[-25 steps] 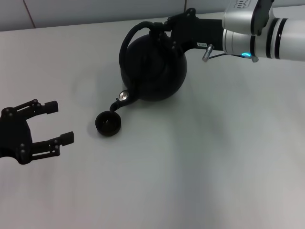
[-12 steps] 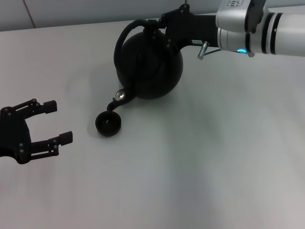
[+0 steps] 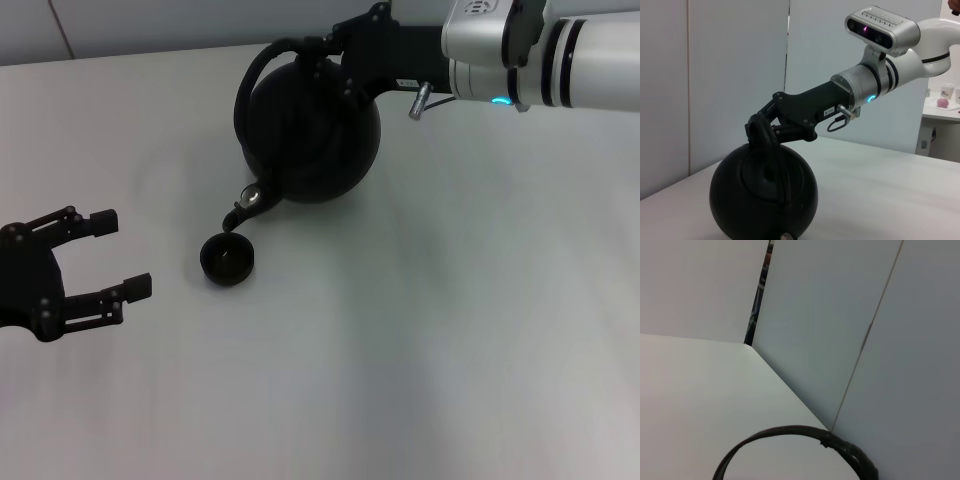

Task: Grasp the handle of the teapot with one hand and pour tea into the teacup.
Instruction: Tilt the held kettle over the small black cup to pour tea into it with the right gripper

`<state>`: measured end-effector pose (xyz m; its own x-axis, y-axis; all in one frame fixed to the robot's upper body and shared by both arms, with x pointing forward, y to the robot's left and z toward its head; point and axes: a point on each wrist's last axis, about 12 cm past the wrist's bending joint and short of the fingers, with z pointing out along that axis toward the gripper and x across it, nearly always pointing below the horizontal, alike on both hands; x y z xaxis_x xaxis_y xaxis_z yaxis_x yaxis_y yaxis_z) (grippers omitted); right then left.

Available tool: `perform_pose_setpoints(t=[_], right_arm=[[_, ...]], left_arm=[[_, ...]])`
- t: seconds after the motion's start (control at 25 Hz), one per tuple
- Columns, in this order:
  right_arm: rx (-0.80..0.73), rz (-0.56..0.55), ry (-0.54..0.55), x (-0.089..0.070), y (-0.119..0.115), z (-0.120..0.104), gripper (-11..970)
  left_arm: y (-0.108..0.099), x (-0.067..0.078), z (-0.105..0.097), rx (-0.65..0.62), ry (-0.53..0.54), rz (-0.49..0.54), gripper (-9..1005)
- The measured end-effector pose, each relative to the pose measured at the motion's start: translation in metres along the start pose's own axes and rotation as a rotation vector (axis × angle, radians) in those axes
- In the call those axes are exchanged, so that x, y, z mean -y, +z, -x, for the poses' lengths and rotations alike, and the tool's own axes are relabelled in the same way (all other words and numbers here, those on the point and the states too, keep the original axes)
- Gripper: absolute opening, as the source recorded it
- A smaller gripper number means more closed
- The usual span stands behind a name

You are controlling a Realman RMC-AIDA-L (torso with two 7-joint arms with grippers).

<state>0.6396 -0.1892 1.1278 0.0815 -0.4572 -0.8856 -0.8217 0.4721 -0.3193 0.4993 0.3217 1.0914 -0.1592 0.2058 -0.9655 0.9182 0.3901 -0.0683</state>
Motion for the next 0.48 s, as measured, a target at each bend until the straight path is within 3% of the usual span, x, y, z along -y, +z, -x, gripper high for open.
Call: perform_pose_setpoints(t=[0.48], right_arm=[[0.003,0.002,-0.014,0.0006,-0.0004,0.0018,133]], left_arm=[[0.0014,0.0,0.0003,0.002,0.001,0.0,854]])
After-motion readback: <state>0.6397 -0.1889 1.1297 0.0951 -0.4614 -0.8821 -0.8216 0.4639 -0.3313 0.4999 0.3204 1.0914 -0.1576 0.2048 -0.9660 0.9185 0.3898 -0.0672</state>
